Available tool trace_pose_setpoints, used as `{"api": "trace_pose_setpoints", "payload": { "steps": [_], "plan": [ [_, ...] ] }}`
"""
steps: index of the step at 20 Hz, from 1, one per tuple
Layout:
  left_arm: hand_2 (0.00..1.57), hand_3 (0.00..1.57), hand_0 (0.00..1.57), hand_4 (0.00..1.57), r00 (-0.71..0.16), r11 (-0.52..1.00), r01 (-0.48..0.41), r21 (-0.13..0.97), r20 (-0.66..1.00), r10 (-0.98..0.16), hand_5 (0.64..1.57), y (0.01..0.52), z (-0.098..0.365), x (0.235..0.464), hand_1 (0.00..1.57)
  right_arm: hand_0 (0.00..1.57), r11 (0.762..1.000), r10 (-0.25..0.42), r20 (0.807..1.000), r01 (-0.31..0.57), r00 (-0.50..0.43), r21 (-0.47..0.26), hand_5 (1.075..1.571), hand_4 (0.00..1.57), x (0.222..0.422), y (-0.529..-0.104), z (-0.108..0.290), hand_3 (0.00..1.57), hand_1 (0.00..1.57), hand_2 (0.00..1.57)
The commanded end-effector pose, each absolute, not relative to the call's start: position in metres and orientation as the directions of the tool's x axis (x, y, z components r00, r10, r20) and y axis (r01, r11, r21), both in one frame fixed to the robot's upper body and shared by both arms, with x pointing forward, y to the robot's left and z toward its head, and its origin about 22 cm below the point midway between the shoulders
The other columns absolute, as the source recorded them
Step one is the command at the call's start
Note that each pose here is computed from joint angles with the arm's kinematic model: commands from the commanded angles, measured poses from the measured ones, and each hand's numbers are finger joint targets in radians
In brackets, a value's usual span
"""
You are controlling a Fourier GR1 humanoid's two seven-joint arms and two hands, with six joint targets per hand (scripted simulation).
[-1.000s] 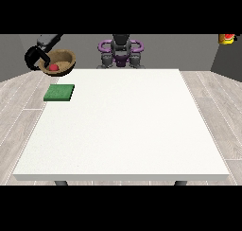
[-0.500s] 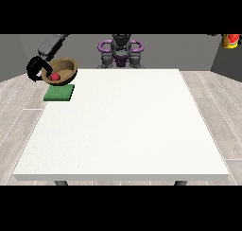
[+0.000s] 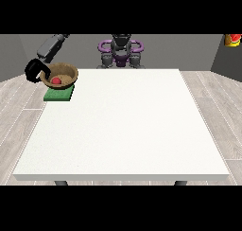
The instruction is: Pick the cup and pour the ball into the bowl, then pick the bowl and place it on the pad
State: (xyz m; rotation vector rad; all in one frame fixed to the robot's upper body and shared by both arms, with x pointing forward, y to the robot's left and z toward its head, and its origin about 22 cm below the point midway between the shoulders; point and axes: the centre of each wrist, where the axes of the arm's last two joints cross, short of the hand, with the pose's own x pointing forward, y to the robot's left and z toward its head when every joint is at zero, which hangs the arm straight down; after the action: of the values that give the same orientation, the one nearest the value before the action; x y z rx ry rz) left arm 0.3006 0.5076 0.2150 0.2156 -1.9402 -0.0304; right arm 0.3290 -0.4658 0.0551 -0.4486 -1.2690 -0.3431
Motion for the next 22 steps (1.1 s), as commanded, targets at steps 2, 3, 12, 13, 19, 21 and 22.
{"api": "trace_pose_setpoints", "payload": {
  "steps": [2, 3, 12, 13, 19, 21, 22],
  "plan": [
    [0.00, 0.00, 0.00, 1.19, -0.376, 0.978, -0.180, 0.109, 0.911, -0.170, 1.563, 0.529, 0.220, 0.289, 0.00, 1.57, 0.818, 0.025, 0.968, 0.552, 0.250, -0.164, 1.550, 0.00, 0.327, -0.476, 0.067, 1.09, 1.57, 1.57],
    [0.00, 0.00, 0.00, 1.20, -0.352, 0.986, -0.111, 0.125, 0.923, -0.157, 1.561, 0.515, 0.240, 0.295, 0.00, 1.57, 0.794, 0.043, 0.967, 0.579, 0.252, -0.186, 1.554, 0.00, 0.321, -0.489, 0.068, 0.98, 1.57, 1.57],
    [0.00, 0.00, 0.00, 1.19, -0.401, 0.976, -0.176, 0.129, 0.896, -0.191, 1.564, 0.528, 0.237, 0.288, 0.00, 1.45, 0.806, -0.062, 0.988, 0.591, 0.144, -0.036, 1.540, 0.00, 0.349, -0.442, 0.050, 0.75, 1.45, 1.38],
    [0.00, 0.00, 0.00, 1.19, -0.374, 0.979, -0.158, 0.130, 0.909, -0.181, 1.565, 0.523, 0.232, 0.295, 0.00, 1.44, 0.804, -0.046, 0.991, 0.593, 0.125, -0.038, 1.535, 0.00, 0.361, -0.443, 0.076, 0.68, 1.44, 1.38],
    [0.00, 0.00, 0.00, 1.19, -0.413, 0.978, -0.151, 0.143, 0.890, -0.194, 1.568, 0.513, 0.234, 0.297, 0.00, 0.64, 0.805, 0.059, 0.974, 0.566, 0.220, -0.177, 1.469, 0.00, 0.357, -0.455, 0.078, 1.01, 0.64, 0.69],
    [0.00, 0.00, 0.00, 1.20, -0.429, 0.979, -0.154, 0.130, 0.884, -0.185, 1.568, 0.527, 0.238, 0.289, 0.00, 0.00, 0.832, 0.105, 0.967, 0.511, 0.233, -0.214, 1.442, 0.00, 0.352, -0.458, 0.076, 0.00, 0.00, 0.21],
    [0.00, 0.00, 0.00, 1.21, -0.385, 0.980, -0.160, 0.122, 0.906, -0.175, 1.568, 0.517, 0.221, 0.295, 0.00, 0.00, 0.845, 0.113, 0.961, 0.484, 0.254, -0.227, 1.435, 0.00, 0.350, -0.455, 0.065, 0.00, 0.00, 0.00]
  ]
}}
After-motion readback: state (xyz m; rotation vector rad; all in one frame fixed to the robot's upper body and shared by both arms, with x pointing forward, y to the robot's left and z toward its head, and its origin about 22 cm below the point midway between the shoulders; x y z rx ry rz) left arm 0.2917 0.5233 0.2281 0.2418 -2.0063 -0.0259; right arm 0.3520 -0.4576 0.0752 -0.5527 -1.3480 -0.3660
